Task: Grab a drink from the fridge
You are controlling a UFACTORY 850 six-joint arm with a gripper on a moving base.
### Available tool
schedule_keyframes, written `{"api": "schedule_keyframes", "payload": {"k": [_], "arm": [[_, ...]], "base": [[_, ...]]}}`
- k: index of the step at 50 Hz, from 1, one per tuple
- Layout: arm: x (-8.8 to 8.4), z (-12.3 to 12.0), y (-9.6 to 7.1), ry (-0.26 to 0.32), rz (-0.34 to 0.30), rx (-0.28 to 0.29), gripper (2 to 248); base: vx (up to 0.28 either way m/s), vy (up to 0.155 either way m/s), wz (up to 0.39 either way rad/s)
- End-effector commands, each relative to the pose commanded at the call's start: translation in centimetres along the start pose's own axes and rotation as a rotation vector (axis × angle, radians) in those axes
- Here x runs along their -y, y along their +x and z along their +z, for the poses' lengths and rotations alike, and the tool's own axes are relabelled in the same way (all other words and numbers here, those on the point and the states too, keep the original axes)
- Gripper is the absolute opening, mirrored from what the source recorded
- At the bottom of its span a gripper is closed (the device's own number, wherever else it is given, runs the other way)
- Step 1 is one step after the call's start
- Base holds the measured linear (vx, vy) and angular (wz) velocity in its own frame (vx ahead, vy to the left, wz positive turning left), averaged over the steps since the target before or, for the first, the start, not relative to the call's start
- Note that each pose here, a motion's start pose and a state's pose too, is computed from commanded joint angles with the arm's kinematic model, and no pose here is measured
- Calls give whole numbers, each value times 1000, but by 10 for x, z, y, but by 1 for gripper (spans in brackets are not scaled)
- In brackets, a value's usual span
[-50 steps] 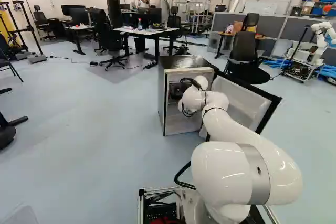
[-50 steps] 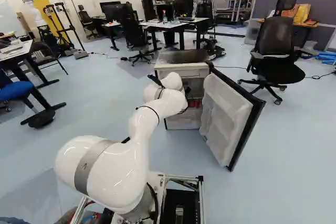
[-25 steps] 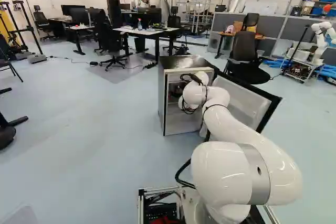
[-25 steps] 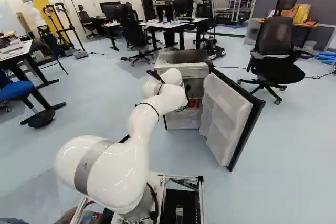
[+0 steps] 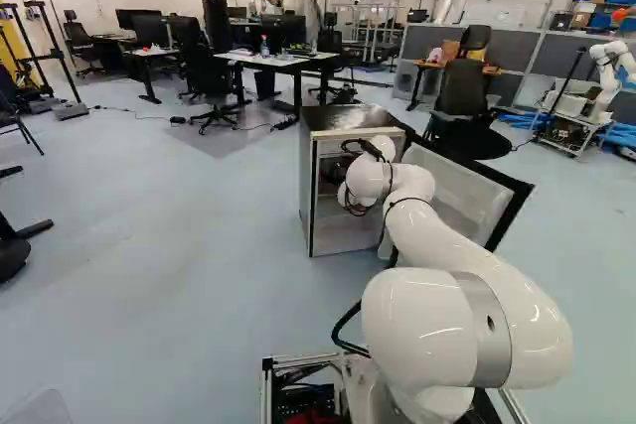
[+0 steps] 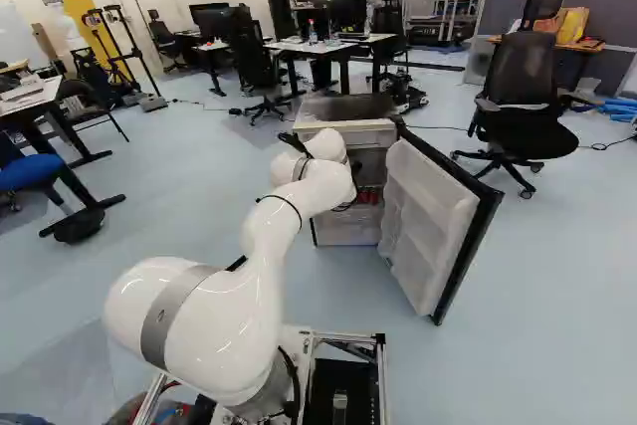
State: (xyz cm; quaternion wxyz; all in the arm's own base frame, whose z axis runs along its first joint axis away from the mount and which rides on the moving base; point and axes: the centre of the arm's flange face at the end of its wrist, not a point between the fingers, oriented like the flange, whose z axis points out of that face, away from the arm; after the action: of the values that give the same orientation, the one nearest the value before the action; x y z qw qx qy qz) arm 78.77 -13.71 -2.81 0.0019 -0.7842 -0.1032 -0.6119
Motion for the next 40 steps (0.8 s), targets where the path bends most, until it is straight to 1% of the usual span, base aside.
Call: {"api": "schedule_keyframes", "payload": {"k": [11,28,40], "arm": [[-2,2,-1,-4,-2,-8,247],[-2,11,-6,-10,-16,-46,247],[-2,11,-6,-10,-16,-46,247]], "base": [[0,0,0],[0,0,0],[0,0,0]]}}
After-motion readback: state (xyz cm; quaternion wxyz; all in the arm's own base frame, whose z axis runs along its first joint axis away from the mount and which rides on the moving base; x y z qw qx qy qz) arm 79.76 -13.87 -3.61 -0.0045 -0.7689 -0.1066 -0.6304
